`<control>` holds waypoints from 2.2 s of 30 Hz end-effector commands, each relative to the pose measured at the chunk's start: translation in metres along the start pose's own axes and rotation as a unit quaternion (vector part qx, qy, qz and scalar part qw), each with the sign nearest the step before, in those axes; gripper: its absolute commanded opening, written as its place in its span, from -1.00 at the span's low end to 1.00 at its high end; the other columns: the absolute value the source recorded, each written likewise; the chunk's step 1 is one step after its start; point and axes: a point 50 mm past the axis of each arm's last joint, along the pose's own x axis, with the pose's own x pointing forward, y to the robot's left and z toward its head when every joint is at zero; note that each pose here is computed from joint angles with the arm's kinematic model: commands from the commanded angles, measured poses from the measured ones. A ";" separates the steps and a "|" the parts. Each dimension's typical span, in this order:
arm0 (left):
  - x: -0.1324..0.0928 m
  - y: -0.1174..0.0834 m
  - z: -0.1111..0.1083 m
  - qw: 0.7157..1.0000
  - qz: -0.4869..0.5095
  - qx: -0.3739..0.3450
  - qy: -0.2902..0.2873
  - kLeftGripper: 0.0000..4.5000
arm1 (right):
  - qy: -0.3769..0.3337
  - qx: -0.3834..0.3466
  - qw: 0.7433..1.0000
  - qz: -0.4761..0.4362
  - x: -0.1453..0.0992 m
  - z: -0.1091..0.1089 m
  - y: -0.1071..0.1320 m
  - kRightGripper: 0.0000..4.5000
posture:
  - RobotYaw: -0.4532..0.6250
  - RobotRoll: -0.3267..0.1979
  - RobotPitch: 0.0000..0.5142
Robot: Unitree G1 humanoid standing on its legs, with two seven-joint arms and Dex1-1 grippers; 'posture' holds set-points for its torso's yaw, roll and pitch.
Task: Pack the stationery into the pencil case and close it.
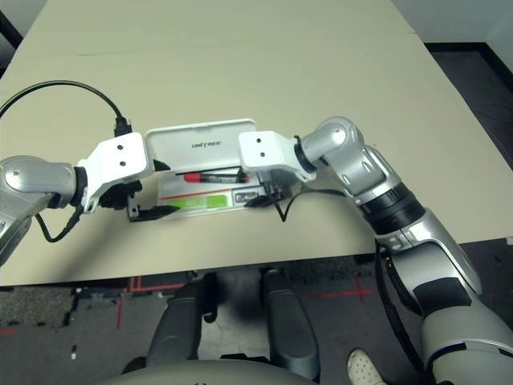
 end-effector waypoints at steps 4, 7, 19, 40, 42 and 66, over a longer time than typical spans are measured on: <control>-0.004 0.000 -0.004 1.000 0.001 -0.001 0.009 1.00 | -0.024 0.050 0.997 -0.052 -0.042 0.000 0.000 0.99 | -0.08 0.25 -0.12; -0.007 0.001 -0.006 1.000 0.007 -0.005 0.013 1.00 | -0.019 0.098 0.993 -0.069 -0.060 -0.005 0.005 0.99 | -0.09 0.25 -0.12; -0.010 0.014 -0.016 0.999 0.021 -0.016 0.026 1.00 | 0.001 0.187 0.977 -0.106 -0.107 -0.015 0.020 0.99 | -0.17 0.25 -0.15; 0.011 0.079 -0.064 0.986 0.132 -0.094 0.029 -0.98 | 0.001 0.196 0.974 -0.116 -0.102 -0.020 0.026 1.00 | -0.24 0.25 -0.21; 0.017 0.082 -0.061 0.987 0.130 -0.095 0.016 -0.98 | 0.003 0.195 0.974 -0.118 -0.103 -0.019 0.027 1.00 | -0.24 0.25 -0.21; 0.014 0.064 -0.037 0.998 0.021 -0.046 -0.026 -0.98 | 0.034 0.204 0.972 -0.114 -0.104 -0.024 0.032 1.00 | -0.26 0.25 -0.23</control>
